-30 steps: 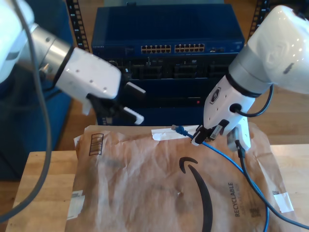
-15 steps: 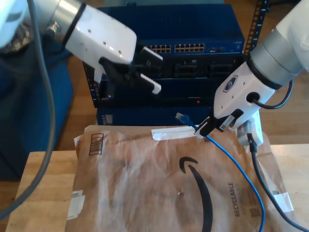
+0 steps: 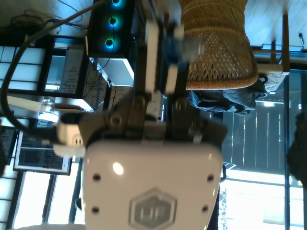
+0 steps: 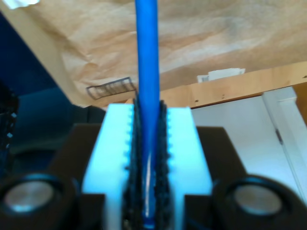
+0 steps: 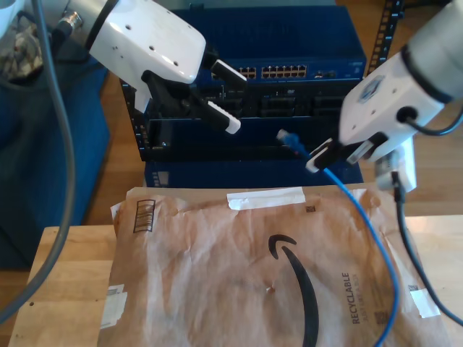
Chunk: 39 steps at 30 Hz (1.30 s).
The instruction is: Grab the cable and plug it in
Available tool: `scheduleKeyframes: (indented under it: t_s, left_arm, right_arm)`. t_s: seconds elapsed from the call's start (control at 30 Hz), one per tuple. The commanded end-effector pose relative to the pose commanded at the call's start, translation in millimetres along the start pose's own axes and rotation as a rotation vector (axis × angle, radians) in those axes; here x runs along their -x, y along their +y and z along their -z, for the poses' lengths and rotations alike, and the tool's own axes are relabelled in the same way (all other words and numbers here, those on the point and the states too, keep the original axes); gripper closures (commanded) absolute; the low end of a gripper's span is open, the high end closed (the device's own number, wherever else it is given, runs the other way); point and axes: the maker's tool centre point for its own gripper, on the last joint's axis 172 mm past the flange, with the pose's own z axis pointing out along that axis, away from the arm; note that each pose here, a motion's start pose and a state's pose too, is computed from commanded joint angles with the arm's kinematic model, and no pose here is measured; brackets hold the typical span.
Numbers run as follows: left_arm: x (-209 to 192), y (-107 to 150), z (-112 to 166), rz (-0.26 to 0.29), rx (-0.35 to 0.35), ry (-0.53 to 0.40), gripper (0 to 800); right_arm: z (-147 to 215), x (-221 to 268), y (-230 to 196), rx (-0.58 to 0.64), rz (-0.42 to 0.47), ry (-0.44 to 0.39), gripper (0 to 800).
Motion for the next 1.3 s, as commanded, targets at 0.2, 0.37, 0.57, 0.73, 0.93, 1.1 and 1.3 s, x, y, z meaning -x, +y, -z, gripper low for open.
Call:
scheduleKeyframes:
  t_s: [0.2,0.37,0.57,0.73,0.93,1.1,1.3]
  left_arm:
    - [-14,0,0,0.008,-0.001,0.045,3]
    - [-23,-1,0,0.01,-0.005,0.075,3]
    - [-29,-1,0,0.008,-0.007,0.098,2]
    - [-35,-1,1,0.009,-0.005,0.121,2]
    - [-36,0,1,0.006,-0.003,0.126,3]
    - [-33,1,-1,0.0,-0.002,0.126,3]
    - [-23,1,-4,-0.023,-0.005,0.128,3]
  right_arm:
    - [33,18,-2,-0.05,0.032,-0.025,798]
    - [47,32,0,-0.06,0.032,-0.047,798]
    - [62,47,5,-0.061,0.048,-0.08,798]
    - [62,47,7,-0.055,0.047,-0.08,798]
    - [61,47,7,-0.053,0.046,-0.081,798]
    - [60,53,9,-0.041,0.042,-0.104,798]
    - [59,52,8,-0.039,0.039,-0.103,798]
